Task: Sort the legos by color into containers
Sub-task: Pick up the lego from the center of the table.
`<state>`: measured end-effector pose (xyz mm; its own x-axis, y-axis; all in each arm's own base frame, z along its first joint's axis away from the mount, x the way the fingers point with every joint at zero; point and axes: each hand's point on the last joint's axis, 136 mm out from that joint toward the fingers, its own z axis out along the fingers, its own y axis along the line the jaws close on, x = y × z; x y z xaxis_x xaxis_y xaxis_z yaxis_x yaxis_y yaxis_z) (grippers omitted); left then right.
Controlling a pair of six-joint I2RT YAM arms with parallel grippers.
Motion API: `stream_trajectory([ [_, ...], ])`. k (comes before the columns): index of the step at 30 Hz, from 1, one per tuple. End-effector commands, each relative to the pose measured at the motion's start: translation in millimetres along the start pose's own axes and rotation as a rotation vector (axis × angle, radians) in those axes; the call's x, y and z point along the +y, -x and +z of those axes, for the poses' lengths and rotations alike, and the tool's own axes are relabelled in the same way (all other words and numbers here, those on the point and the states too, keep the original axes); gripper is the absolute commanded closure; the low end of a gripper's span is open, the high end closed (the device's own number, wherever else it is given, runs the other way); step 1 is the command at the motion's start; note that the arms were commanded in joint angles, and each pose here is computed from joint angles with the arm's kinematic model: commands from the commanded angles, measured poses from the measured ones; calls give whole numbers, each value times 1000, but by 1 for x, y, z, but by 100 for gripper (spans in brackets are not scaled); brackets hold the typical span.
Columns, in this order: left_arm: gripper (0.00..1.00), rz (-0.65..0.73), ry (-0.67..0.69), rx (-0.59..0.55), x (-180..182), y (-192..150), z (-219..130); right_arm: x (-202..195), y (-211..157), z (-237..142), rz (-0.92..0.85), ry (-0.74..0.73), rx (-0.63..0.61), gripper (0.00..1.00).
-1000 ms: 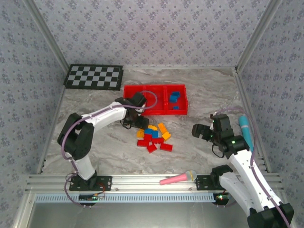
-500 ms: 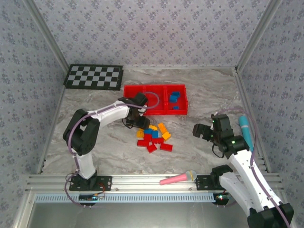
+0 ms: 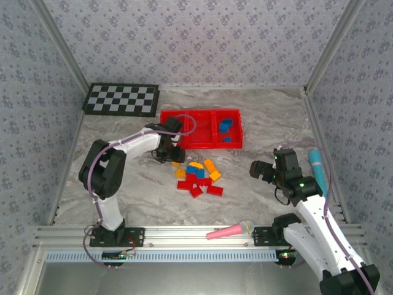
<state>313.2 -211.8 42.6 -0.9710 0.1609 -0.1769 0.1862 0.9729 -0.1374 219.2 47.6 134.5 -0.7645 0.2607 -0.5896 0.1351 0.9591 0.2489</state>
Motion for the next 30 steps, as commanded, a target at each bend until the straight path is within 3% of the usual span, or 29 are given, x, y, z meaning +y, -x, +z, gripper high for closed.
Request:
stream_trajectory([
  [1, 40, -31, 25, 7, 7, -7, 0, -7, -3, 0, 18, -29, 2, 0],
  [11, 52, -72, -1, -2, 6, -13, 9, -6, -3, -1, 18, -20, -3, 0],
  [19, 64, -74, -5, -60, 6, -5, -7, -8, -3, -2, 24, -33, -6, 0],
  [23, 70, -80, -5, -110, 5, 0, -30, -7, -3, -2, 20, -27, -4, 0],
  [30, 68, -49, 48, -238, 9, 23, -101, -7, -3, -1, 15, -24, -4, 0],
])
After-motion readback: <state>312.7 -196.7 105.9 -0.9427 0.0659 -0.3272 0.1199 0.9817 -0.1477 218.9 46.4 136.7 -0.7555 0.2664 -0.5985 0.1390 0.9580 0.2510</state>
